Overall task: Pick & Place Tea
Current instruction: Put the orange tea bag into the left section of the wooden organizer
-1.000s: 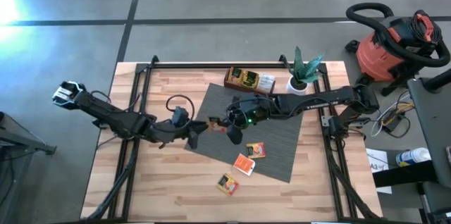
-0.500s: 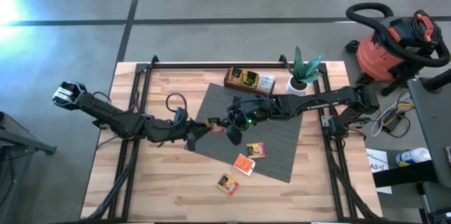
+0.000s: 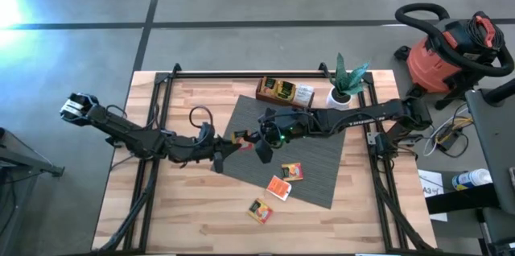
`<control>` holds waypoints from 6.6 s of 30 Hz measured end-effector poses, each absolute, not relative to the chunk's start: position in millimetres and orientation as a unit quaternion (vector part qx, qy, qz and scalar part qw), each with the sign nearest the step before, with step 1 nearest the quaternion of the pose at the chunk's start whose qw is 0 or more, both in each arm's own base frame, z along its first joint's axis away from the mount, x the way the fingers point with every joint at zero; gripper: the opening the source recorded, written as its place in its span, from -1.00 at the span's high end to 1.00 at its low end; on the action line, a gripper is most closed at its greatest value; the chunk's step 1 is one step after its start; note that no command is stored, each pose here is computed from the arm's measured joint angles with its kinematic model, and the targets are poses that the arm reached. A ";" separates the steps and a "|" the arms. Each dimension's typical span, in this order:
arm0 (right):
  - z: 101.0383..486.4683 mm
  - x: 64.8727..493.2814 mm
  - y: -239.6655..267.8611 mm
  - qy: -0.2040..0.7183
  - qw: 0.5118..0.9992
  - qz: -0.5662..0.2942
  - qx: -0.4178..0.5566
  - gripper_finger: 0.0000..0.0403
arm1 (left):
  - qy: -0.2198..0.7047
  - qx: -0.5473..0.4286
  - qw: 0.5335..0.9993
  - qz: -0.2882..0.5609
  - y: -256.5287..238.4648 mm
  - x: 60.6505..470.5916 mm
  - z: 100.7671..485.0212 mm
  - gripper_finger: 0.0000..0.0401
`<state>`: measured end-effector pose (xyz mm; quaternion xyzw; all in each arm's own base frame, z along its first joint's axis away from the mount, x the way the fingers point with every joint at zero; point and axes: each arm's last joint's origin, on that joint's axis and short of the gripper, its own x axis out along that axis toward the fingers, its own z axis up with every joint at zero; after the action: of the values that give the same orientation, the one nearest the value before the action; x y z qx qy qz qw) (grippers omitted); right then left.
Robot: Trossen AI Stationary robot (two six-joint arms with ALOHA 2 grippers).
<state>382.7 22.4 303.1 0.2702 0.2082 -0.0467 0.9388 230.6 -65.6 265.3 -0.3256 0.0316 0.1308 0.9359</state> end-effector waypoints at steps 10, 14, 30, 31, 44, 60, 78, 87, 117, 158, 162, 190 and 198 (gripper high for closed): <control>300.9 381.6 22.3 0.221 0.937 -0.048 0.267 0.95 | 0.037 -0.311 0.940 0.135 -65.1 230.7 264.1 0.94; 300.1 380.8 21.9 0.235 0.934 -0.040 0.266 0.81 | 0.047 -0.304 0.941 0.143 -63.6 230.4 261.6 0.94; 314.5 372.5 7.4 0.325 0.933 -0.027 0.151 0.10 | 0.092 -0.270 0.951 0.124 -63.9 243.2 244.9 0.95; 316.3 371.4 6.4 0.333 0.932 -0.024 0.138 0.09 | 0.094 -0.267 0.951 0.123 -63.7 246.4 242.6 0.95; 321.8 363.5 -6.2 0.386 0.910 0.029 0.149 0.08 | 0.117 -0.228 0.961 0.107 -55.0 290.3 235.8 0.93; 316.1 358.0 -5.6 0.421 0.896 0.033 0.133 0.31 | 0.130 -0.223 0.962 0.089 -48.9 307.4 235.0 0.92; 314.9 357.2 -5.7 0.425 0.897 0.042 0.112 0.96 | 0.126 -0.240 0.958 0.093 -46.9 307.8 235.3 0.92; 314.5 357.4 -8.5 0.424 0.901 -0.001 0.092 0.96 | 0.133 -0.271 0.946 0.122 -45.7 306.5 232.0 0.65; 318.5 347.8 -101.4 0.384 0.901 -0.185 0.077 0.96 | 0.205 -0.369 0.839 0.345 -54.9 255.8 158.2 0.45; 259.1 348.1 -204.4 0.425 0.890 -0.160 0.048 0.96 | 0.095 -0.445 0.821 0.345 -111.1 265.7 149.2 0.45; 259.7 347.5 -207.0 0.418 0.894 -0.155 0.052 0.96 | 0.095 -0.416 0.833 0.352 -106.0 266.4 152.7 0.45; 255.7 339.5 -225.5 0.397 0.906 -0.134 0.064 0.96 | 0.224 -0.525 0.760 0.311 -138.9 274.3 128.3 0.45; 248.0 337.1 -225.0 0.406 0.904 -0.124 0.057 0.96 | 0.195 -0.524 0.766 0.315 -141.6 276.4 133.9 0.45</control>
<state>337.1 -225.0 248.0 0.0567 0.4056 -0.1240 0.9038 276.4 -141.6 133.9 -0.5245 0.1951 0.3154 0.7664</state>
